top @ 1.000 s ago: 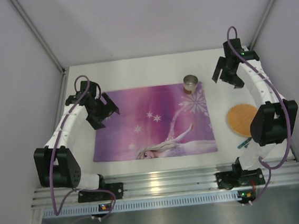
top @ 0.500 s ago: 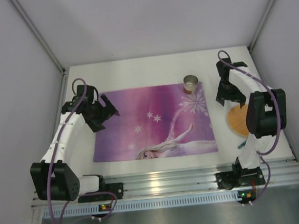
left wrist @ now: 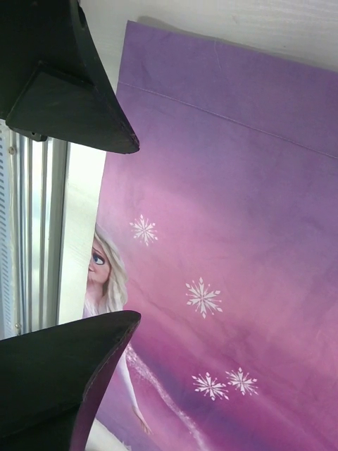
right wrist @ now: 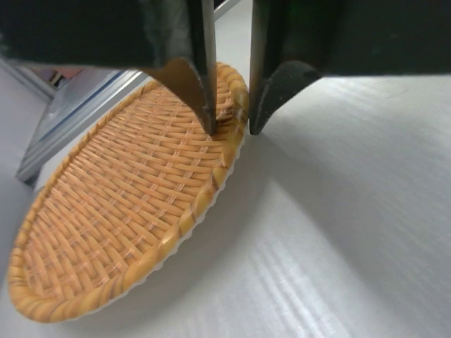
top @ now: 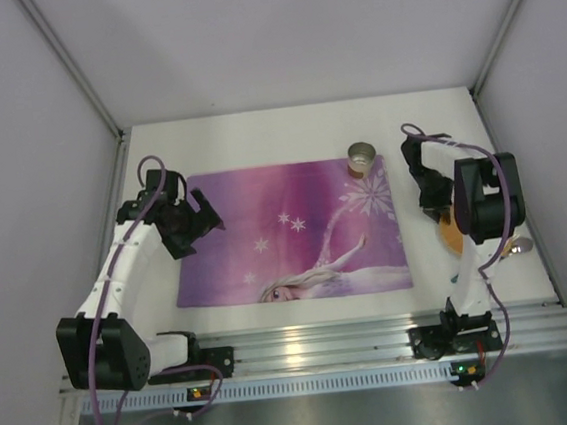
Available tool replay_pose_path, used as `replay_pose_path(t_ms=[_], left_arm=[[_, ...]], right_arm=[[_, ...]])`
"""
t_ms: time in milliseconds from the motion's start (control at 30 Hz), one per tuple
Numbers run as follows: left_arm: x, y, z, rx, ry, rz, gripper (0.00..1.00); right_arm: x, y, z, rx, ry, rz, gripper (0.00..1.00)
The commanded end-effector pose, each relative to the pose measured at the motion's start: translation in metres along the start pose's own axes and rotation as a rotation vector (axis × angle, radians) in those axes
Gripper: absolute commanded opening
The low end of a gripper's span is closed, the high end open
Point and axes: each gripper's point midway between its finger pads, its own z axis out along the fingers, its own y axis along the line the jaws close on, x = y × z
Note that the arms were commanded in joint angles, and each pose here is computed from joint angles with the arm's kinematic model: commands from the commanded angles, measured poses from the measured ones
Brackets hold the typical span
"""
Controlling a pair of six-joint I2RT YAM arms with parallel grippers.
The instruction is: Set the dinner table for one person
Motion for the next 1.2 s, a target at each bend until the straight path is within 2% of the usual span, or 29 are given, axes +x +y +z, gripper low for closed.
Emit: replay_pose_path(t_ms=[0,33,67,233,333,533,633,767,900,1067,1167], left_arm=[[-0.001,0.004,-0.006,-0.006,-0.028,0.029,0.98],[-0.004,0.004,-0.007,-0.011,-0.034,0.032,0.99],[-0.004,0.004,-0.007,-0.017,-0.031,0.032,0.99],[-0.007,0.003,-0.005,-0.026,-0.025,0.036,0.98],[-0.007,0.002,-0.002,-0.026,-0.018,0.032,0.98],[-0.01,-0.004,0.004,-0.01,-0.002,0.026,0.98],[-0.014,-0.006,0.005,-0.011,-0.011,0.031,0.98],[-0.019,-0.011,0.007,-0.003,-0.01,0.037,0.98],[-0.024,-0.015,0.007,0.0,-0.011,0.042,0.98],[-0.026,-0.017,0.008,-0.001,-0.01,0.05,0.99],[-0.026,-0.017,0.008,-0.001,-0.002,0.051,0.98]], right_arm=[[-0.003,0.001,0.011,0.046,-0.018,0.005,0.1],[-0.001,0.004,0.012,0.033,-0.008,0.003,0.01],[-0.001,0.008,0.015,0.026,-0.005,0.001,0.0],[-0.009,0.019,0.006,-0.042,-0.029,0.003,0.0],[-0.027,0.022,-0.02,-0.103,-0.091,0.019,0.0],[-0.05,0.021,-0.104,-0.262,-0.241,0.064,0.0],[-0.04,0.025,-0.14,-0.344,-0.301,0.06,0.0],[-0.003,0.04,-0.178,-0.457,-0.342,0.034,0.0],[0.03,0.049,-0.192,-0.513,-0.369,0.025,0.0],[0.039,0.052,-0.228,-0.555,-0.448,-0.005,0.0],[0.033,0.045,-0.252,-0.52,-0.514,-0.019,0.0]])
